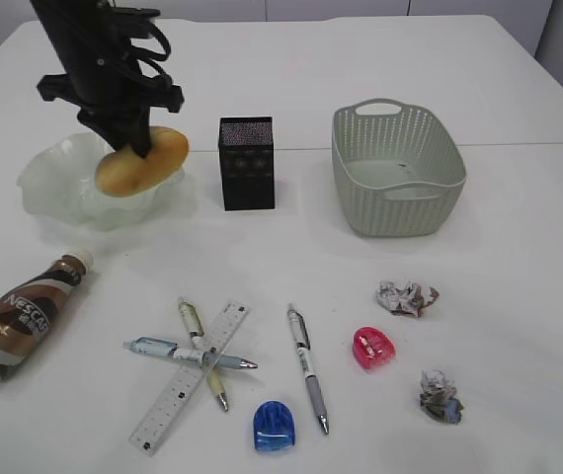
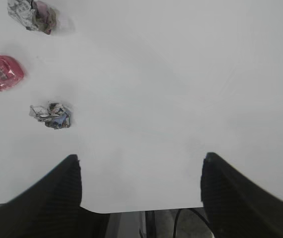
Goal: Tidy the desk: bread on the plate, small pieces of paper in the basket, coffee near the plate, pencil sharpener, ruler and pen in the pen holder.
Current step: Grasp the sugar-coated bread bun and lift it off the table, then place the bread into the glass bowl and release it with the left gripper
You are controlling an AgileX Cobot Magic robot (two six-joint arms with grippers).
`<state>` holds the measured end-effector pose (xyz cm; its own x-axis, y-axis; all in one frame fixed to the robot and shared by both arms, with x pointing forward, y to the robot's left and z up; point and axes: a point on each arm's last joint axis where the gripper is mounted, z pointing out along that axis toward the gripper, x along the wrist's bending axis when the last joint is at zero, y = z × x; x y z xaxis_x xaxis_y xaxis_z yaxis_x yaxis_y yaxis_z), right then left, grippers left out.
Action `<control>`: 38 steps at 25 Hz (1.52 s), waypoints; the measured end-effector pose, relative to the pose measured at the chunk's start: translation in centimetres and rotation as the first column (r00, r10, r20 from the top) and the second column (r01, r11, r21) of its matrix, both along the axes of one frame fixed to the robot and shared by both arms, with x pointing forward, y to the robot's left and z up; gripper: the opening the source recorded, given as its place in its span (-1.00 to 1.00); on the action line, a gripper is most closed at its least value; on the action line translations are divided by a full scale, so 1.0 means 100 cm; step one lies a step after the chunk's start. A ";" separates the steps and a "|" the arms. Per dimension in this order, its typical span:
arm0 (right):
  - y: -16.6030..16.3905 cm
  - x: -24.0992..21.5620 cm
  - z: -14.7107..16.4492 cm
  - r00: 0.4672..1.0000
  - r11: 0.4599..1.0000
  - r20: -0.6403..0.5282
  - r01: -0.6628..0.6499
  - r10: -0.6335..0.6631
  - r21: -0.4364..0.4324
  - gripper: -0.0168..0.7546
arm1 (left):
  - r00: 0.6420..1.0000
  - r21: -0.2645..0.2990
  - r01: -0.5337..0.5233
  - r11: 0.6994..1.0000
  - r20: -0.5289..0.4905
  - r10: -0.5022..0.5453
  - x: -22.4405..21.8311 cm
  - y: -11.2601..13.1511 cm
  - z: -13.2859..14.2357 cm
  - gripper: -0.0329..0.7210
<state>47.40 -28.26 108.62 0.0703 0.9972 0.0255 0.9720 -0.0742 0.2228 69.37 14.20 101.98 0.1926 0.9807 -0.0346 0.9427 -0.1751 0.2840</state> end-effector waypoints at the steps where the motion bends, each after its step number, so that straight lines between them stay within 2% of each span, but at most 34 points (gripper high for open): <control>1: 0.000 0.000 0.001 1.000 1.000 0.003 0.000 0.000 0.000 0.47 | 1.000 0.010 -0.012 1.000 0.008 0.012 0.002 0.007 0.002 -0.56; 5: 0.000 0.001 0.004 1.000 1.000 0.016 0.002 -0.002 0.002 0.47 | 0.997 0.062 -0.069 0.996 0.030 0.068 0.011 0.039 0.004 -0.56; 10: 0.000 0.001 0.004 1.000 1.000 0.016 0.002 -0.002 0.002 0.47 | 0.992 0.088 -0.129 0.988 0.027 0.127 0.019 0.069 -0.002 -0.56; 15: 0.000 0.001 0.004 1.000 1.000 0.016 0.002 -0.002 0.002 0.47 | 0.989 0.103 -0.135 0.986 0.078 0.127 0.031 0.075 -0.014 -0.56; 19: 0.001 0.001 0.004 1.000 1.000 0.015 0.003 -0.003 0.009 0.47 | 0.984 0.090 -0.129 0.988 0.133 0.116 0.040 0.074 -0.023 -0.55; 24: 0.001 0.001 0.004 1.000 1.000 0.015 0.003 -0.003 0.009 0.47 | 0.987 0.097 -0.123 0.988 0.113 0.112 0.047 0.072 -0.048 -0.53; 27: 0.003 0.001 0.004 1.000 1.000 0.013 0.005 -0.006 0.031 0.47 | 0.989 0.101 -0.121 0.987 0.099 0.111 0.049 0.072 -0.057 -0.30; 31: 0.004 0.001 0.004 1.000 0.999 0.012 0.007 -0.007 0.049 0.47 | 0.985 0.090 -0.137 0.986 0.117 0.126 0.050 0.071 -0.057 0.48; 33: 0.005 0.001 0.004 1.000 0.998 0.011 0.007 -0.008 0.055 0.46 | 0.984 0.087 -0.143 0.986 0.119 0.132 0.051 0.071 -0.057 0.75; 38: 0.006 0.001 0.004 1.000 0.998 0.010 0.014 -0.015 0.068 0.46 | 0.982 0.085 -0.147 0.985 0.128 0.136 0.052 0.071 -0.052 0.78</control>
